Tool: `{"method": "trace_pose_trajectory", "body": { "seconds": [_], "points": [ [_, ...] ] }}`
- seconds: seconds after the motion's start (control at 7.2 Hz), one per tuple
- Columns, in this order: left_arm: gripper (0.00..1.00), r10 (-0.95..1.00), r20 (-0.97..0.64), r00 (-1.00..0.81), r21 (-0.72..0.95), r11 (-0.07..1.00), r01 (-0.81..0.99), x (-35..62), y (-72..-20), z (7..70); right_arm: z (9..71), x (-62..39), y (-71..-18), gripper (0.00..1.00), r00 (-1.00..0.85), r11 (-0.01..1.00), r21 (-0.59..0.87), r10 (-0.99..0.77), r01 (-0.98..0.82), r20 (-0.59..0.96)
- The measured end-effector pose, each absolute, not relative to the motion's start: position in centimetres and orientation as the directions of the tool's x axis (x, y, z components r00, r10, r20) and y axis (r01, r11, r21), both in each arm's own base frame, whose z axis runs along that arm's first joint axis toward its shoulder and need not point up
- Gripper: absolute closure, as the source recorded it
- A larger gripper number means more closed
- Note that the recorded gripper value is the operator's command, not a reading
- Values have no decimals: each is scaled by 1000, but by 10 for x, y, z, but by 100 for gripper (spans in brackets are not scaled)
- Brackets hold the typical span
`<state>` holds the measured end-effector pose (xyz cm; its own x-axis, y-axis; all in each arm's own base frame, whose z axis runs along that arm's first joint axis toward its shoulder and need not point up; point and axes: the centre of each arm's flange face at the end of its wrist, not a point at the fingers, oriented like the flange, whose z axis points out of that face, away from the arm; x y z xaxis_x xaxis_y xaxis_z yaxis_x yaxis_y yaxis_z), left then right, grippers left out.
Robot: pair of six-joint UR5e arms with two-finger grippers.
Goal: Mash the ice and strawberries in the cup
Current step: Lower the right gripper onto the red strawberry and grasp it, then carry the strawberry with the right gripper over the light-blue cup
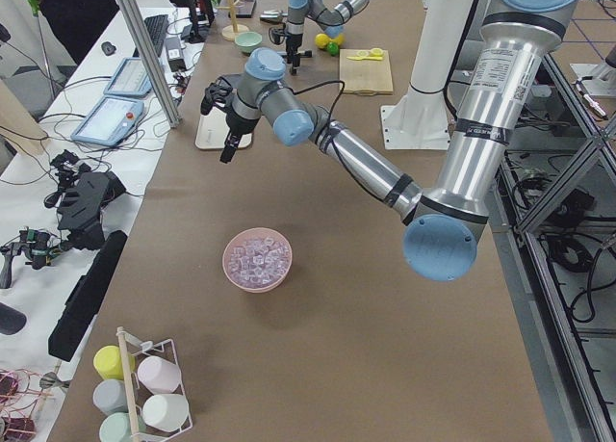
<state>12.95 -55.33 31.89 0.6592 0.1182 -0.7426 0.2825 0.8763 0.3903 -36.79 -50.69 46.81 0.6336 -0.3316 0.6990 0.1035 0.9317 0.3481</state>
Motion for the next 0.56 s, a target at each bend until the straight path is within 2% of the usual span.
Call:
{"method": "trace_pose_trajectory", "body": {
  "seconds": [0.14, 0.56],
  "points": [
    [2, 119, -743, 659, 391, 876, 283, 129, -553, 319, 469, -369, -507, 100, 640, 931, 351, -331, 100, 693],
    [2, 118, -743, 659, 390, 877, 282, 129, -552, 320, 469, -370, -506, 100, 647, 928, 359, -333, 98, 686]
  ]
}}
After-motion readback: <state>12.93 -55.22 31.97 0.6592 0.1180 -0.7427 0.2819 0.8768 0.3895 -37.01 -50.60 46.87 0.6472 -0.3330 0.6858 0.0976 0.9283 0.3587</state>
